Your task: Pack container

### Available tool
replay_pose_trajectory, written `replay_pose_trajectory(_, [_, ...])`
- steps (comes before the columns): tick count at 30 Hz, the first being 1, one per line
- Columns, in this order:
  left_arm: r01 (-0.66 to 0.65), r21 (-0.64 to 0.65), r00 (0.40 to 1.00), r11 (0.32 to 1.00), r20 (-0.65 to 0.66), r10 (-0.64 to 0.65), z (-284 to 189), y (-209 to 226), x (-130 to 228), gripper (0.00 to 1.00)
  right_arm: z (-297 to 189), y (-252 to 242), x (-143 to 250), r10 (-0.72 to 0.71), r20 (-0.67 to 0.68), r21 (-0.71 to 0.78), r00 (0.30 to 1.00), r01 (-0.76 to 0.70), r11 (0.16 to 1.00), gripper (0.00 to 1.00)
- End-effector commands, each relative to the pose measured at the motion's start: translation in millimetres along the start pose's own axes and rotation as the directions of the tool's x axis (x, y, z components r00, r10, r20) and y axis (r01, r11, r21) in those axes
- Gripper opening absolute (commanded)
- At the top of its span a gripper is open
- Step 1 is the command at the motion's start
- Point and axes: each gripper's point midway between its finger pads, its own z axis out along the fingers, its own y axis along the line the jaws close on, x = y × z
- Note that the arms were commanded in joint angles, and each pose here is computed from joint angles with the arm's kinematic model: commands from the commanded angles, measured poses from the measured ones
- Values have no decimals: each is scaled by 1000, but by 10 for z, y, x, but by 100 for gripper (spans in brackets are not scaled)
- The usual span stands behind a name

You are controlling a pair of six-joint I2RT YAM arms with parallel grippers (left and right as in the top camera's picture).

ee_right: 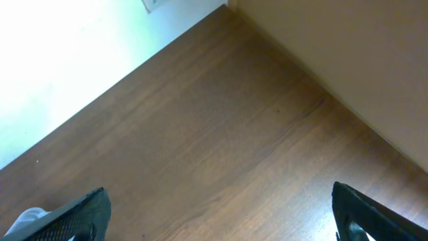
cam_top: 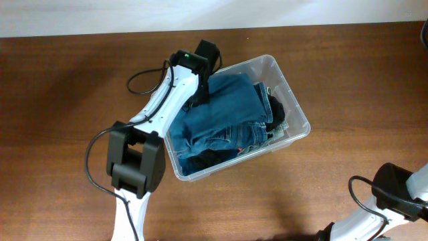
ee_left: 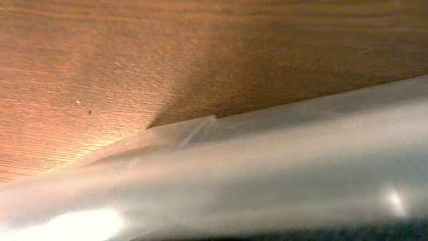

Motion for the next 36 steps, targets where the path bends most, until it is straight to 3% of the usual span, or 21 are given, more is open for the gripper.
replay_pose_trajectory(1, [0, -87, 997, 996, -80, -7, 365, 226, 79, 0, -46, -25, 7, 2, 5, 6, 1000, -2, 1000, 98])
replay_pose_trajectory(7, [2, 20, 994, 1000, 112, -5, -579, 86, -116, 0, -46, -25, 7, 2, 5, 6, 1000, -2, 1000, 98])
replay_pose_trajectory(13, [-20, 182, 932, 983, 359, -48, -1795, 38, -128, 0, -46, -25, 7, 2, 5, 6, 1000, -2, 1000, 98])
replay_pose_trajectory(17, [-30, 221, 912, 975, 405, -64, -2141, 111, -15, 0, -46, -25, 7, 2, 5, 6, 1000, -2, 1000, 98])
replay_pose_trajectory(21, [-45, 255, 954, 966, 299, -35, -1983, 2, 188, 0, -46, -25, 7, 2, 5, 6, 1000, -2, 1000, 98])
replay_pose_trajectory(27, [-79, 294, 996, 953, 62, 63, -1324, -314, 569, 0, -46, -25, 7, 2, 5, 6, 1000, -2, 1000, 98])
replay_pose_trajectory(32, [-116, 384, 966, 916, -171, 194, -851, -611, 1121, 0, -46, -25, 7, 2, 5, 6, 1000, -2, 1000, 98])
replay_pose_trajectory(36, [-139, 380, 940, 914, -240, 243, -474, -703, 1382, 1, -46, -25, 7, 2, 5, 6, 1000, -2, 1000, 98])
